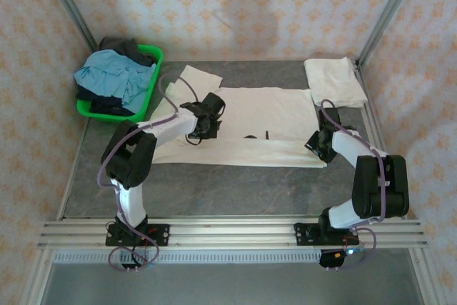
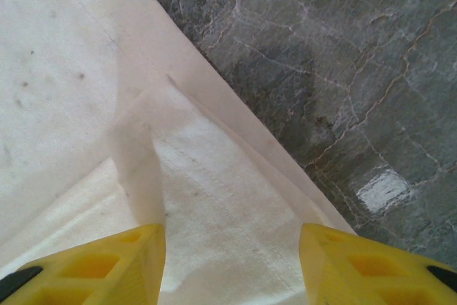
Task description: Fold and stack the t-shirts
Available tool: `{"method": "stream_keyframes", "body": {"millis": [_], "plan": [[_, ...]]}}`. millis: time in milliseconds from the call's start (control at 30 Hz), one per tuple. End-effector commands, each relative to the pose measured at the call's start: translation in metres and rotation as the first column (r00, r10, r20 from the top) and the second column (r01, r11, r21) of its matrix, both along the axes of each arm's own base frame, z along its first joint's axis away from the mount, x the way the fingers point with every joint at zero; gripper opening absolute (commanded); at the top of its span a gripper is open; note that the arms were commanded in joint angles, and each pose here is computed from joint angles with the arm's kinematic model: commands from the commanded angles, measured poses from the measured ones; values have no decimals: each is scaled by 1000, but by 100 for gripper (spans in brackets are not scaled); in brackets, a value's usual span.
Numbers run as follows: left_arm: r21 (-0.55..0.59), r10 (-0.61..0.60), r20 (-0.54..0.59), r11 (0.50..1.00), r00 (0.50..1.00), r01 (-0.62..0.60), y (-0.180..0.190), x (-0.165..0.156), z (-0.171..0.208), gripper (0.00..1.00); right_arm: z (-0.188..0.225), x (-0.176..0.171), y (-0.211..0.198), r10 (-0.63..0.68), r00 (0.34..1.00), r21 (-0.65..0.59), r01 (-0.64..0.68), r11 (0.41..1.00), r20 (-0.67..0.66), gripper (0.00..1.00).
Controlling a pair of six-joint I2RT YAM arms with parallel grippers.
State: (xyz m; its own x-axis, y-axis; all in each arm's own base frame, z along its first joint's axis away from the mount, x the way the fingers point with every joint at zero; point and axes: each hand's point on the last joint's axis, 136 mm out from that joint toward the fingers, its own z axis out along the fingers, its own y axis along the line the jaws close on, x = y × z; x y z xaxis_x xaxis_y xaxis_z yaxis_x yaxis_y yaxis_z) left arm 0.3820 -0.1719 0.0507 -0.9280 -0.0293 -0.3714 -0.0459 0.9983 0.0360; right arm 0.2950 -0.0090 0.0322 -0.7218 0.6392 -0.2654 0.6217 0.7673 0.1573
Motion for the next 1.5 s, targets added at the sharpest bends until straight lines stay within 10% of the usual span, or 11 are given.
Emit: {"method": "stream_keyframes", "body": {"millis": [0,133,267,400,867,1067,1467], "plan": [[84,-55,-36,995,998,57,6,0,-2,0,-2,-6,-2,15,1000,-26,-15,1000,-21,52],[84,-39,-23,996,999,41,13,-9,14,4,2,-7,-1,27,999,-24,-28,999,-16,53],[26,-80,11,996,997,80,18,-34,26,43,2,-7,1,37,999,-17,-38,999,-12,53],[87,-218,-50,971,975,222,22,-55,19,53,1,-7,1,43,999,-19,-43,999,-16,53],[240,-282,-117,922,952,303,25,-32,-2,40,0,-4,-1,39,999,-28,-40,999,-15,53],[270,-288,-128,910,949,313,24,-22,-2,0,1,-4,-1,36,999,-27,-36,999,-12,53],[343,-499,-141,785,855,515,1,19,21,0,0,-4,-2,35,999,-32,-35,999,-12,54]]}}
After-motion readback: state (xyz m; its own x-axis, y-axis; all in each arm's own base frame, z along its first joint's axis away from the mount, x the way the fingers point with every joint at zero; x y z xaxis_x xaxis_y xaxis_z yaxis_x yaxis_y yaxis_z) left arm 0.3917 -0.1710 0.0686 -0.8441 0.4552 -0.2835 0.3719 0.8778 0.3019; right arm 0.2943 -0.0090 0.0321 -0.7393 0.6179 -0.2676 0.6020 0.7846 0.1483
